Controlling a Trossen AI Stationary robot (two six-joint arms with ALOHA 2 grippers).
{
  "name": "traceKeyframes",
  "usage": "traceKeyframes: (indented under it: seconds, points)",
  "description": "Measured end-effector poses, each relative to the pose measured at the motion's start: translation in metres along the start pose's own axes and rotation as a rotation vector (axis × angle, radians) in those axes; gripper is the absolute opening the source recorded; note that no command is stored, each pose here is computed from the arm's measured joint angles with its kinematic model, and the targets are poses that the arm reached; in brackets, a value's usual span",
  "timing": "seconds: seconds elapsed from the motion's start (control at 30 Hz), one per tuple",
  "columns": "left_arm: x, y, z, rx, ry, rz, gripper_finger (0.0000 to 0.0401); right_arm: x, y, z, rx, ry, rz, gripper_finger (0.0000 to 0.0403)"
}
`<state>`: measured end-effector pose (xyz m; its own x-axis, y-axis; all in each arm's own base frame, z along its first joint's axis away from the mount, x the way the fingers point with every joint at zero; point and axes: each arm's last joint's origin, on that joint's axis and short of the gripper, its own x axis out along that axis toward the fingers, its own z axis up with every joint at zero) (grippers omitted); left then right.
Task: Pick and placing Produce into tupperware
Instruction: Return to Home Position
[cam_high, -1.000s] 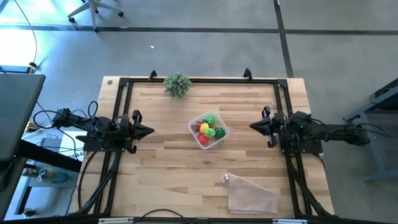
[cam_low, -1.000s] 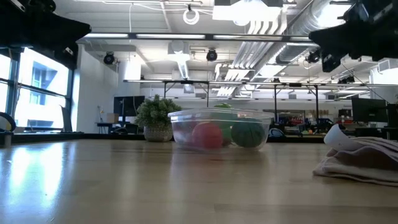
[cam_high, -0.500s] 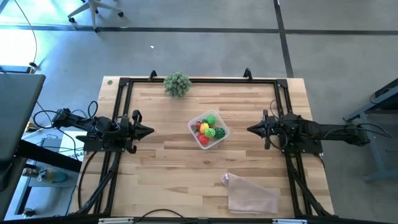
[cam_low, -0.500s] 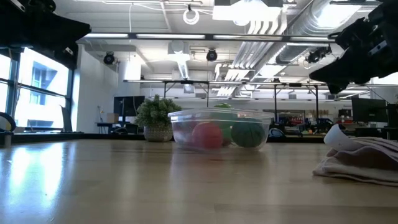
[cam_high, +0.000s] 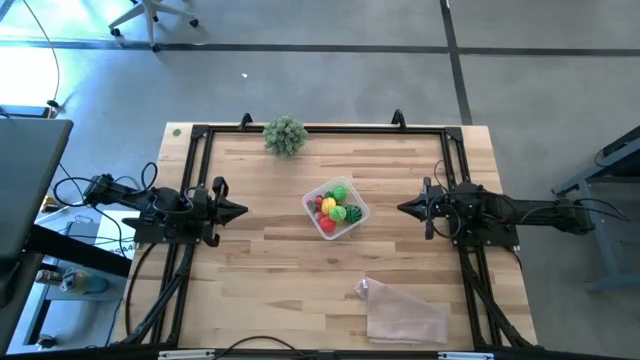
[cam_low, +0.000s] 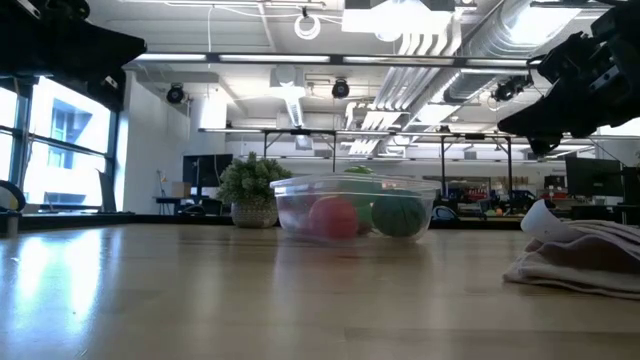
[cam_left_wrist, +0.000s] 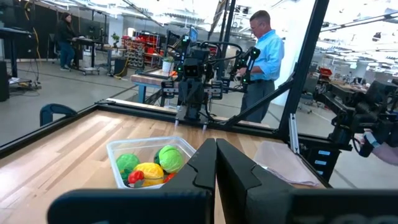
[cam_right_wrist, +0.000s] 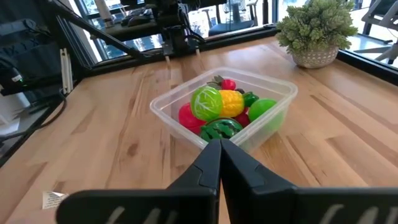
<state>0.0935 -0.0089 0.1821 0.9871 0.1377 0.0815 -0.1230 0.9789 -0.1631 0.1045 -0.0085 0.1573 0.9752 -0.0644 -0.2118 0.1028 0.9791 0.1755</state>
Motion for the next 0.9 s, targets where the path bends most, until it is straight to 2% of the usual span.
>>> traceKeyframes:
  seconds: [0.9]
  points:
    - [0.0000, 0.0000, 0.0000, 0.000, 0.000, 0.000, 0.0001, -0.0001, 0.0001, 0.0001, 0.000, 0.002, 0.002, 0.0000]
